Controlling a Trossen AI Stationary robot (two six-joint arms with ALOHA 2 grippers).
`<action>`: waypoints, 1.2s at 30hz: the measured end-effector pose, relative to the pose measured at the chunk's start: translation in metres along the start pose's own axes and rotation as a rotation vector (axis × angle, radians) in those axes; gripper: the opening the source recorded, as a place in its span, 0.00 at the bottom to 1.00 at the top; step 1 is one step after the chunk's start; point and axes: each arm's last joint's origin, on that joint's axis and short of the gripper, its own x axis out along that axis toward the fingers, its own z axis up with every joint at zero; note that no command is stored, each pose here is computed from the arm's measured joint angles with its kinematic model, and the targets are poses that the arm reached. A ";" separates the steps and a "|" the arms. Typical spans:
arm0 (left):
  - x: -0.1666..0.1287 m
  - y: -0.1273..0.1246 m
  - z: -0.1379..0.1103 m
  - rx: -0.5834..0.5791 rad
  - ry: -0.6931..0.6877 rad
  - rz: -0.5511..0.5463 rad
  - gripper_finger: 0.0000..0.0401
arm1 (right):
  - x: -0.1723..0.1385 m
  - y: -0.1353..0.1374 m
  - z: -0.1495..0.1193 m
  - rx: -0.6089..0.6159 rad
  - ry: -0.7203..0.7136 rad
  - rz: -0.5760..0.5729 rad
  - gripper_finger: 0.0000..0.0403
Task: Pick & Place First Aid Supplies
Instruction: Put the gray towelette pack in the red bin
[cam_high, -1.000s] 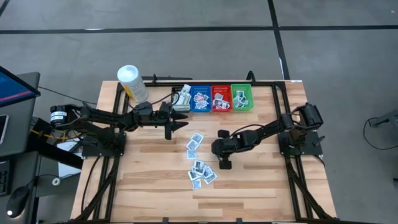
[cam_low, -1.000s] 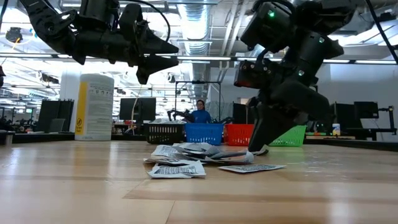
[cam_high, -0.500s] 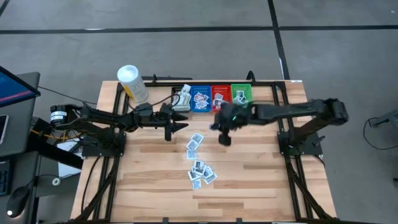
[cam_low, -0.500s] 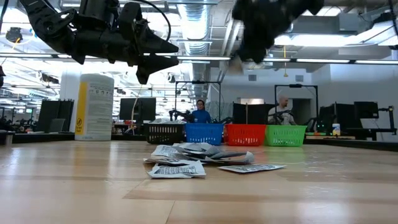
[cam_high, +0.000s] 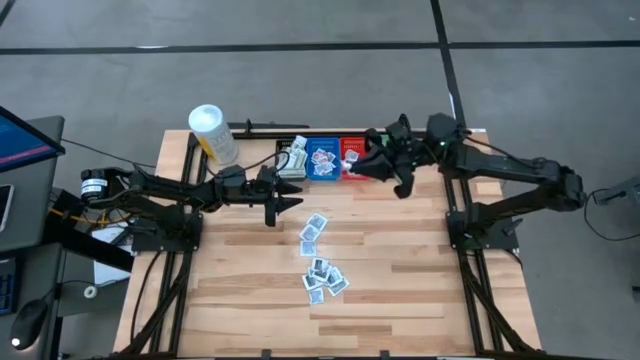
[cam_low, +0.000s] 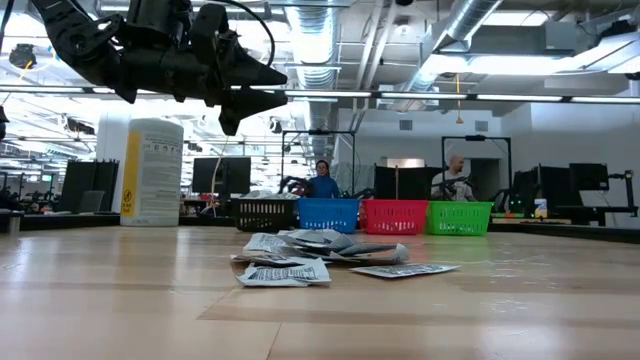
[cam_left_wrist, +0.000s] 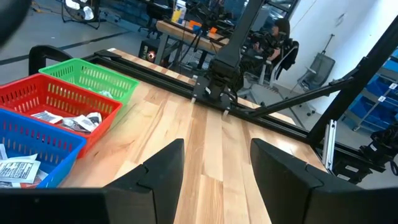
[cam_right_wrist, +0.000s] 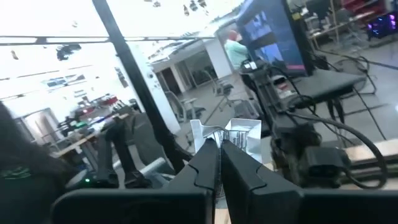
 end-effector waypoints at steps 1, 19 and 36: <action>0.000 0.000 0.000 0.000 0.000 0.000 0.46 | -0.001 0.001 0.000 0.001 0.001 0.004 0.02; 0.000 0.000 0.000 0.000 0.000 0.000 0.46 | 0.005 -0.003 -0.005 0.030 0.027 0.009 0.02; 0.000 0.000 0.000 0.039 0.000 0.002 0.46 | -0.003 -0.023 -0.023 -0.235 0.203 -0.226 0.02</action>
